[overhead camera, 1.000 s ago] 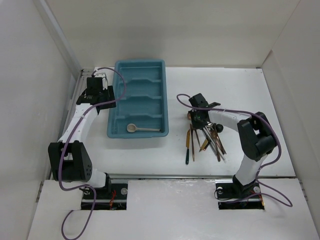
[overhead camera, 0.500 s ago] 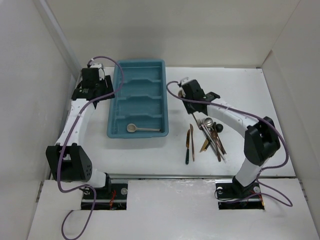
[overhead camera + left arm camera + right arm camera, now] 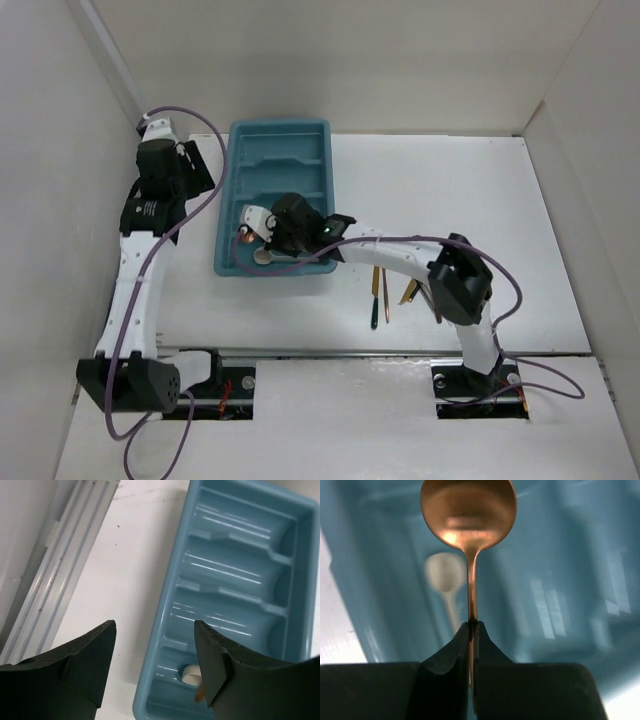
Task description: Sort the eating utensils into containers
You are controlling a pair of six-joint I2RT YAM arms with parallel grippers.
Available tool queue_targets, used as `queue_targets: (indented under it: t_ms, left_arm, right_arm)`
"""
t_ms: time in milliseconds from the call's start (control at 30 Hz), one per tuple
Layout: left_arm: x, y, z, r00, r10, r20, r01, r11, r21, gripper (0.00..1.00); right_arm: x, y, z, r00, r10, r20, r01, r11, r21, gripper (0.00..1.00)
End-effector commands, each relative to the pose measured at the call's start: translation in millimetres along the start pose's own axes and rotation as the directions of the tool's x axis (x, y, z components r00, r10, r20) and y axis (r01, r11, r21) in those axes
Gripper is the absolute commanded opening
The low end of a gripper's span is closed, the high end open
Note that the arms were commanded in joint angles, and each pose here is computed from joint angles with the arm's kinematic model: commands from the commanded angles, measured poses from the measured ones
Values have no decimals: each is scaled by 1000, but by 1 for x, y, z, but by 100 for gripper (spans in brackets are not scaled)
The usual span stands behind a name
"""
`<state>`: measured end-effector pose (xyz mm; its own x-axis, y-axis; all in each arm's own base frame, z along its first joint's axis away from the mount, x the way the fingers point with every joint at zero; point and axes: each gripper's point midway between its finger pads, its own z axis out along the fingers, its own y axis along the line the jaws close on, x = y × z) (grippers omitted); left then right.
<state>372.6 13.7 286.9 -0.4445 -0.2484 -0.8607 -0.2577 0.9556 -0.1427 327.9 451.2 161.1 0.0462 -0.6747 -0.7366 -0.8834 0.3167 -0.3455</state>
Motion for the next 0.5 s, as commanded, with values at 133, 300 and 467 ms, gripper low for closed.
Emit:
queue_targets:
  t_ms: [133,300,467]
  left_arm:
    - [-19,13,-30,986,-74,152,76,997,-8,63]
    - [-15,13,-33,985,-58,166,58,998,4,69]
    - [4,5,-22,987,-57,148,48,997,64,69]
  right_arm:
    - [-31,1,20,991,-85,103,91,994,-54,43]
    - [-50,-29,-29,997,0,81,-5,998,66,79]
    - [21,-91,-117,840,541,46,-538,816,214,50]
